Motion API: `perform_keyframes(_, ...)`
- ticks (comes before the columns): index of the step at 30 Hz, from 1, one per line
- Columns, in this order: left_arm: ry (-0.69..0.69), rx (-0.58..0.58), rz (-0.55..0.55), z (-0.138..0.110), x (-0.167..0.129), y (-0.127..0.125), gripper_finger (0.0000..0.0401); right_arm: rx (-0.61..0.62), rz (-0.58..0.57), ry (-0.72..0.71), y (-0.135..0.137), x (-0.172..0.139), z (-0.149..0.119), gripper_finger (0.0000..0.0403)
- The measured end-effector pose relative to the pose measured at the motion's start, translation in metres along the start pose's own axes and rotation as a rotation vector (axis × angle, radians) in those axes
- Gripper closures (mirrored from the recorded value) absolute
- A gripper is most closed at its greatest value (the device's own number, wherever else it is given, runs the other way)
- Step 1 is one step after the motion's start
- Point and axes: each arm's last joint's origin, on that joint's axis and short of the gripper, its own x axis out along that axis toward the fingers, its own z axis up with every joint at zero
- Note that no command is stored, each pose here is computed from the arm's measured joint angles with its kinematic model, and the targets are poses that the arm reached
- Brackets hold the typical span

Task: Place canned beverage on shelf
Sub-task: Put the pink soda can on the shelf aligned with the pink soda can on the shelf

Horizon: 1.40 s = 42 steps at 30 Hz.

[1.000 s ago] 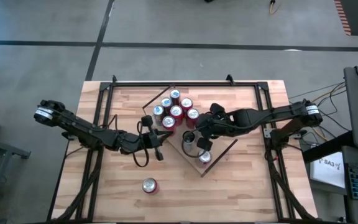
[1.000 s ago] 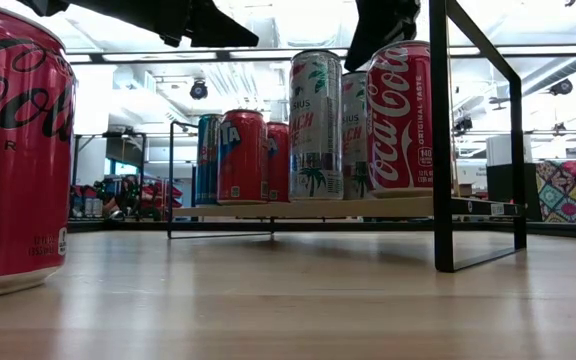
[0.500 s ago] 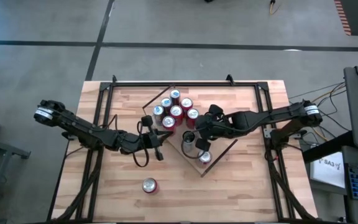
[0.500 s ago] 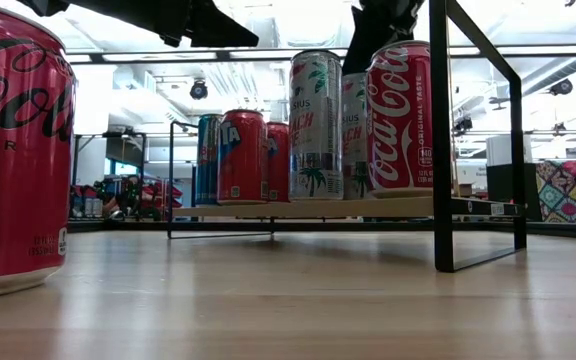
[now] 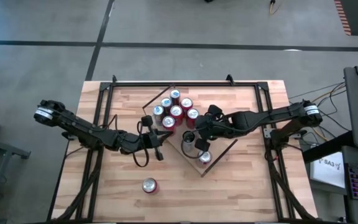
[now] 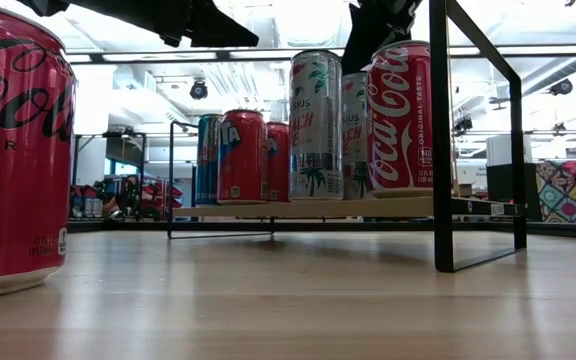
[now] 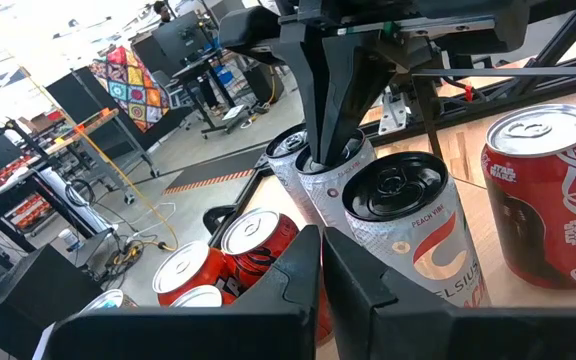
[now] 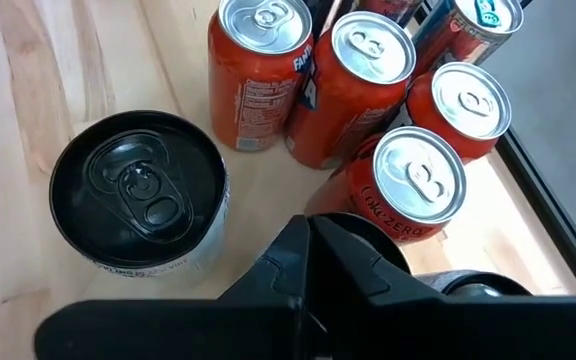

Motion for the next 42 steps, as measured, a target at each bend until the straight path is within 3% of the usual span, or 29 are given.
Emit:
perform_keyframes(19, -0.001, -0.001, 0.0, 0.0002, 0.0, 0.0, 0.0401, -0.026, -0.065, 0.001, -0.0002, 0.0043, -0.0011, 0.0394)
perform_keyframes(42, -0.001, -0.001, 0.0, 0.0003, 0.0, 0.0001, 0.0401, -0.018, -0.026, -0.028, 0.0013, 0.0, 0.0071, 0.0394)
